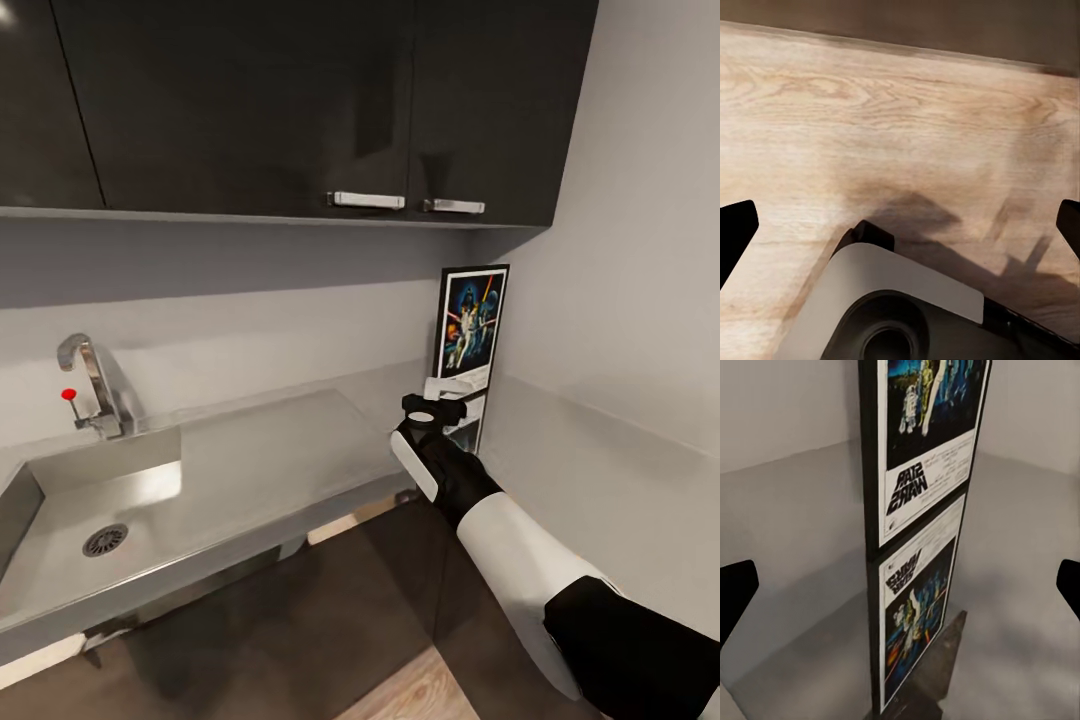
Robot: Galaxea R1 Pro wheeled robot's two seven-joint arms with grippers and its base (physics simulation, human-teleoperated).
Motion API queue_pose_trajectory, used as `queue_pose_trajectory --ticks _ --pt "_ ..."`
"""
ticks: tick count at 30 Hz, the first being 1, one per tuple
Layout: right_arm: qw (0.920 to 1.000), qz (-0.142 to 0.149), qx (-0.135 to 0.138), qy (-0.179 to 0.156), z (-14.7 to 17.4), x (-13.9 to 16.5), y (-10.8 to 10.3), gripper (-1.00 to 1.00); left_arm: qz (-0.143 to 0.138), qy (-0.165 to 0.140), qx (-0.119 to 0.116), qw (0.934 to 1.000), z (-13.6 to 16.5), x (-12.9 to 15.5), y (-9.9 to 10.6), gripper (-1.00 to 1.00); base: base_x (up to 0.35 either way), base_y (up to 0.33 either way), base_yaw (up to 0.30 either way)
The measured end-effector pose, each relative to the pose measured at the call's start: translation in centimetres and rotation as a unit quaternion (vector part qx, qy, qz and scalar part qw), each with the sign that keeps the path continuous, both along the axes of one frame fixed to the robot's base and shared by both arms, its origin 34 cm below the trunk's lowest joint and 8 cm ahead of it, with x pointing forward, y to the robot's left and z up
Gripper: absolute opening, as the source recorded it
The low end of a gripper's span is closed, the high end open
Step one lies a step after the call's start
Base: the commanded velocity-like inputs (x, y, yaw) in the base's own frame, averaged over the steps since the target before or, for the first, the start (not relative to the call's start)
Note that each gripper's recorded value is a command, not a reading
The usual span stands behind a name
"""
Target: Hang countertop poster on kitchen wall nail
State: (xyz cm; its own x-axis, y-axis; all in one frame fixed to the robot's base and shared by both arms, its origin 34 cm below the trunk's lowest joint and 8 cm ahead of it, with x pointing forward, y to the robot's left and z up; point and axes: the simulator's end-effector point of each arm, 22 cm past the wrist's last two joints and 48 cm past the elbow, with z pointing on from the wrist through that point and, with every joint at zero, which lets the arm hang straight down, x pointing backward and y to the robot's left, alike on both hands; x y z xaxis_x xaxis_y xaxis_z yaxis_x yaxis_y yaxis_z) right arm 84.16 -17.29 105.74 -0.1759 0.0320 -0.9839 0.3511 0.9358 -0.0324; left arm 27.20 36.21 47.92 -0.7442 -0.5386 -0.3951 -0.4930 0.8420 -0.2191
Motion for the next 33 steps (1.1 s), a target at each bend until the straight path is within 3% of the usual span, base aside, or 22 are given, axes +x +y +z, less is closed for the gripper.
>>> queue_pose_trajectory --ticks 7,24,29,33 --pt "1.0 -0.003 -0.001 0.003 -0.6 0.0 -0.2 1.0 0.0 0.0 0.0 1.0 0.0 0.0 0.0 1.0 0.171 0.0 0.0" --pt "1.0 -0.007 0.001 -0.001 -0.8 0.1 -0.4 1.0 0.0 0.001 0.001 1.0 0.0 0.0 0.1 1.0 0.01 0.0 0.0" --pt "0.9995 -0.018 -0.01 0.026 -2.9 0.2 -1.7 1.0 0.0 0.0 0.001 1.0 0.0 0.0 0.1 1.0 0.0 0.0 0.0" --pt "0.9993 -0.023 -0.017 0.025 -1.9 0.8 -2.2 1.0 0.0 -0.001 0.001 1.0 0.0 0.1 0.1 1.0 0.0 0.0 0.0"
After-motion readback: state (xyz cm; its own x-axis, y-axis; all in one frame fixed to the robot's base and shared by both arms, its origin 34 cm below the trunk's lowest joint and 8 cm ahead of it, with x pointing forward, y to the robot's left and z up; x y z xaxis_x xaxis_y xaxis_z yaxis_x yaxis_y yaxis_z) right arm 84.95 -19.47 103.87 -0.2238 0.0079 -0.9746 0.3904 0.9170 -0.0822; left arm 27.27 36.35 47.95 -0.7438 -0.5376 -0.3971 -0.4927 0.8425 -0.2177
